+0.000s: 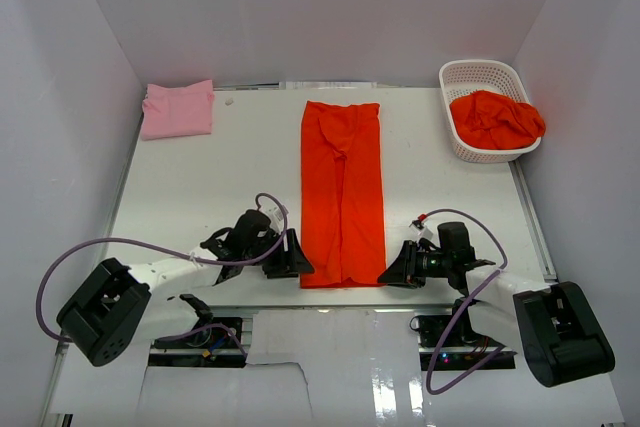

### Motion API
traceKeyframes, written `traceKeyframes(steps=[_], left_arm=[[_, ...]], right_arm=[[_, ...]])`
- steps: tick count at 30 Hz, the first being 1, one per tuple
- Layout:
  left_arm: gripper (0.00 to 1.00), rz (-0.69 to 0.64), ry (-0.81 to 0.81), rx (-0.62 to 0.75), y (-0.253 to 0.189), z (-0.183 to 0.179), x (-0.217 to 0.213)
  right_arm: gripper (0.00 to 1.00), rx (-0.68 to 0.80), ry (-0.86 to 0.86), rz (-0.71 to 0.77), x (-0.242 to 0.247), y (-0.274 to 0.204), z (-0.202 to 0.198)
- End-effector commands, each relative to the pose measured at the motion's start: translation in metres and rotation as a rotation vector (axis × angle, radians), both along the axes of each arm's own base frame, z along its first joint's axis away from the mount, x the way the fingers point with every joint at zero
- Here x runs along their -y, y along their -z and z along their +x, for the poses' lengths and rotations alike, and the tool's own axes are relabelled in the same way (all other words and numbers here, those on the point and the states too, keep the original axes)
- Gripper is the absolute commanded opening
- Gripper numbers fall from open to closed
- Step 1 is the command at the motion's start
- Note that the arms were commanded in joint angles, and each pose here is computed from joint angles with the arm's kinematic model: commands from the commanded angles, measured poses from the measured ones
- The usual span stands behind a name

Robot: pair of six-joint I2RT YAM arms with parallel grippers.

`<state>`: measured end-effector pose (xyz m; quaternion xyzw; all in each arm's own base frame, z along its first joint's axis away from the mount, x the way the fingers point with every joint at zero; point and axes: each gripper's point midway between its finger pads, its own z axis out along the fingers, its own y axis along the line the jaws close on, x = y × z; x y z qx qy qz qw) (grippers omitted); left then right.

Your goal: Fold and stack the t-shirts

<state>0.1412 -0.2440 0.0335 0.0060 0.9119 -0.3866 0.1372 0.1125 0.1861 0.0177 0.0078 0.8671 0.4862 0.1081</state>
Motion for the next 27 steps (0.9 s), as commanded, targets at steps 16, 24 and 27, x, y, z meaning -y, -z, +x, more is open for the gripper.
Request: traceKeyframes(steps=[16,24,27], left_arm=[[0.66,0.207,0.002,-0.136,0.046,-0.027,-0.035],[0.58,0.205,0.008,-0.155,0.051,-0.029,-0.034],[0.53,0.196,0.009,-0.164,0.05,-0.032,-0.034]], right_arm=[[0.15,-0.011,-0.02,-0.066,0.003,0.012,-0.003],[0.08,-0.013,-0.039,-0.06,0.001,0.012,-0.005],[0.08,-0.01,-0.045,-0.057,0.0,0.011,-0.005]])
